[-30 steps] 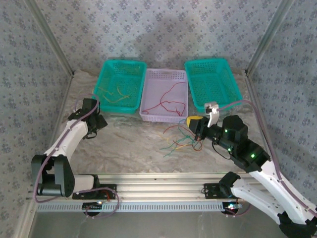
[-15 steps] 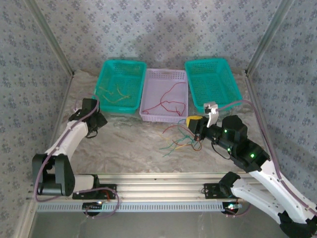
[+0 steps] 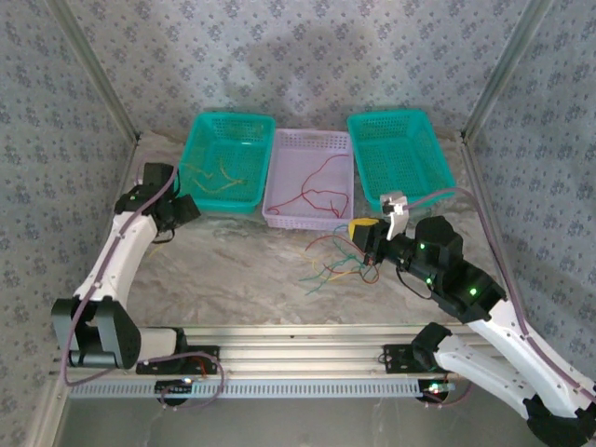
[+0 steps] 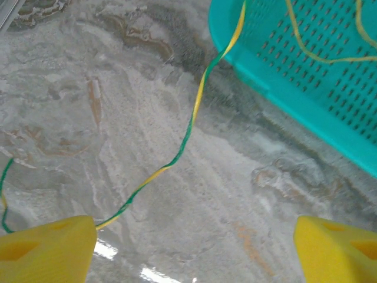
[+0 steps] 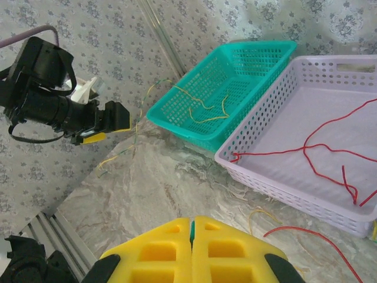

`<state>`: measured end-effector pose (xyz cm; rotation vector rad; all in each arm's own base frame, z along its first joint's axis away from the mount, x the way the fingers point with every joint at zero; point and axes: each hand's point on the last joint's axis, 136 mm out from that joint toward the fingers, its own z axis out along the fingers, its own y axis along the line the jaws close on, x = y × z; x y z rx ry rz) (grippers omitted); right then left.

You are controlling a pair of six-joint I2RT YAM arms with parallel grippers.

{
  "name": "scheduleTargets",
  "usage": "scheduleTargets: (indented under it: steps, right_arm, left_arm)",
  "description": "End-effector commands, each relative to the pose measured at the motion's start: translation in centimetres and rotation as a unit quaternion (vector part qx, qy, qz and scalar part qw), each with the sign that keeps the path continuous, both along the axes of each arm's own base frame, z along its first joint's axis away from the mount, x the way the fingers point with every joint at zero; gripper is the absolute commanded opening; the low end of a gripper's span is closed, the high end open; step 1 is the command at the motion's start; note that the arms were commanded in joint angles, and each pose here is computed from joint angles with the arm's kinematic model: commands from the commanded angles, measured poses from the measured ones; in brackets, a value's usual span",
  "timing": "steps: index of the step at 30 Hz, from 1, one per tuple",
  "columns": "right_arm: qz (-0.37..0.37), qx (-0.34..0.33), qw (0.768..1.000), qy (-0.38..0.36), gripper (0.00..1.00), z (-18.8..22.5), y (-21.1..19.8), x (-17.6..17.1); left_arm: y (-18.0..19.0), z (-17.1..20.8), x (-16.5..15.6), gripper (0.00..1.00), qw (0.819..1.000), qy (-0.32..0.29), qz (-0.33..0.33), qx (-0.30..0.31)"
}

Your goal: Untangle the cables

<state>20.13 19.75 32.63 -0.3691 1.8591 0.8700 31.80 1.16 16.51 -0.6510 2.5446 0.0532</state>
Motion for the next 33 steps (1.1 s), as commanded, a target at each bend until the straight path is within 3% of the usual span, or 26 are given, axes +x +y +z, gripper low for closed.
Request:
scheduleTargets:
  steps: [1, 10, 16, 23, 28, 33]
  right_arm:
    - [0.006, 0.008, 1.0, -0.022, 0.0, 1.2, 0.2, -0.2]
    - [0.01, 0.011, 0.999, -0.033, 0.0, 1.4, 0.3, -0.3]
    - [0.014, 0.014, 0.999, -0.034, 0.0, 1.1, 0.5, -0.4]
    - [0.011, 0.017, 0.999, -0.042, 0.0, 1.0, 0.0, -0.9]
    - [0.01, 0.014, 0.999, -0.047, 0.0, 1.1, -0.4, -1.2]
    - [0.007, 0.008, 0.999, -0.05, 0.0, 1.1, -0.7, -1.3]
  left_arm:
    - [-0.4, -2.3, -1.5, 0.87, 0.996, 0.079, -0.046, 0.005]
    - [1.3, -5.7, -1.1, 0.87, 0.991, 0.127, -0.032, 0.033]
    - [2.2, -7.4, -0.1, 0.8, 0.986, 0.158, -0.026, 0.043]
    - [2.0, -8.1, 0.5, 0.56, 0.986, 0.164, -0.026, 0.027]
    - [1.7, -7.0, 0.5, 0.21, 0.988, 0.149, -0.027, 0.024]
    - [0.9, -5.0, 0.3, 0.0, 0.99, 0.13, -0.037, 0.034]
